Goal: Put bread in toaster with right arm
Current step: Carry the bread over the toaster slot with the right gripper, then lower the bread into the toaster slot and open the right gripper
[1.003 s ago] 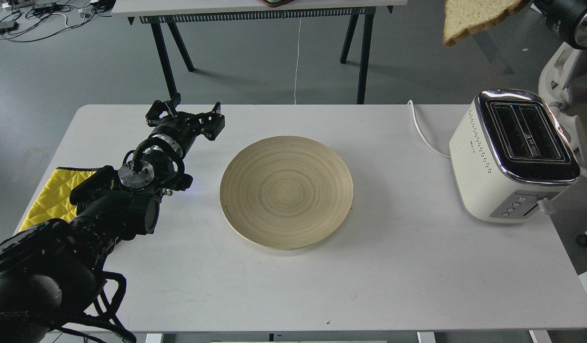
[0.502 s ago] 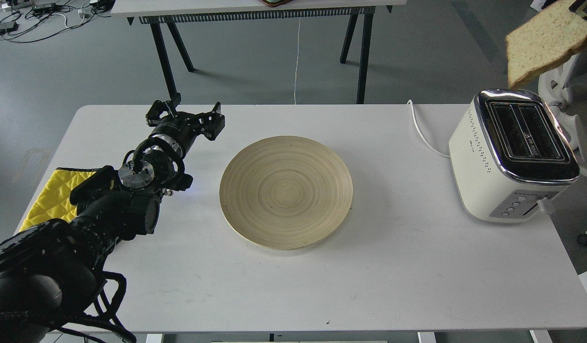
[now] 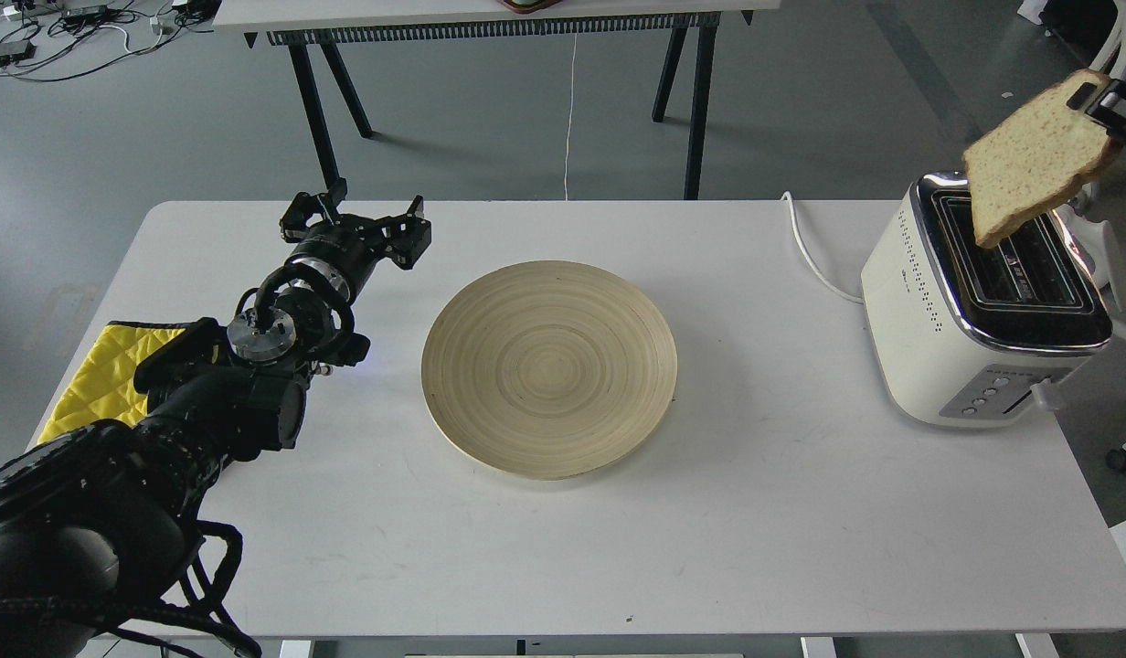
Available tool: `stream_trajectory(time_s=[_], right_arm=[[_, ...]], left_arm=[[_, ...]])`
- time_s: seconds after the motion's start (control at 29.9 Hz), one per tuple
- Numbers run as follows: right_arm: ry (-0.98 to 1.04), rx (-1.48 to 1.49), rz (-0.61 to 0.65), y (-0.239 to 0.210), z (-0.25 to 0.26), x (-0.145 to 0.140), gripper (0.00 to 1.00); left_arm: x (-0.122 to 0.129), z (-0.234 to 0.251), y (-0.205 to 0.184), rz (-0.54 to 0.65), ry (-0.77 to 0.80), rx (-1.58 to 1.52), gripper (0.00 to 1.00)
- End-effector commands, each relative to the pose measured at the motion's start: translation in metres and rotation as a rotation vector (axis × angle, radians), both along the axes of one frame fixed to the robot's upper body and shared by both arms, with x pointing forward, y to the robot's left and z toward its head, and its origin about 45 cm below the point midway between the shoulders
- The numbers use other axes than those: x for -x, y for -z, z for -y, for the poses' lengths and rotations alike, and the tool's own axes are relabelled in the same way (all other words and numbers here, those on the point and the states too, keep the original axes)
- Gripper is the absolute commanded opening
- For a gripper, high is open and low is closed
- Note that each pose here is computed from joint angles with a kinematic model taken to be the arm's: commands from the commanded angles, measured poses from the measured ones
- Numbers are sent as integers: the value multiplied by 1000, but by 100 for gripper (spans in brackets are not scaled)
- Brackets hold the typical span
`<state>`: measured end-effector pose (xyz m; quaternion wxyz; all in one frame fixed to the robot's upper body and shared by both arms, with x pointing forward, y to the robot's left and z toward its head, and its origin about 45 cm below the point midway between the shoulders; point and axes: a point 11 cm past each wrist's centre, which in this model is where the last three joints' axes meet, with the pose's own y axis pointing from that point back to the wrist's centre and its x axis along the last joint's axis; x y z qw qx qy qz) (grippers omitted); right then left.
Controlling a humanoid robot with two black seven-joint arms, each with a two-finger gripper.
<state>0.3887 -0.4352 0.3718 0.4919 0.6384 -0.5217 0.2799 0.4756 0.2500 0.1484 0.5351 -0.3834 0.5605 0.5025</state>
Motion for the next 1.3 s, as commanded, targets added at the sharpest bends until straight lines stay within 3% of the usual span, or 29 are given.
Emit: stream_trajectory(time_s=[0.0, 1.27], right_arm=[[10, 8, -6, 1, 3, 1, 11], [-18, 56, -79, 25, 0, 8, 11]], left_arm=[[0, 0, 0, 0, 0, 0, 100], [0, 0, 0, 0, 0, 0, 100]])
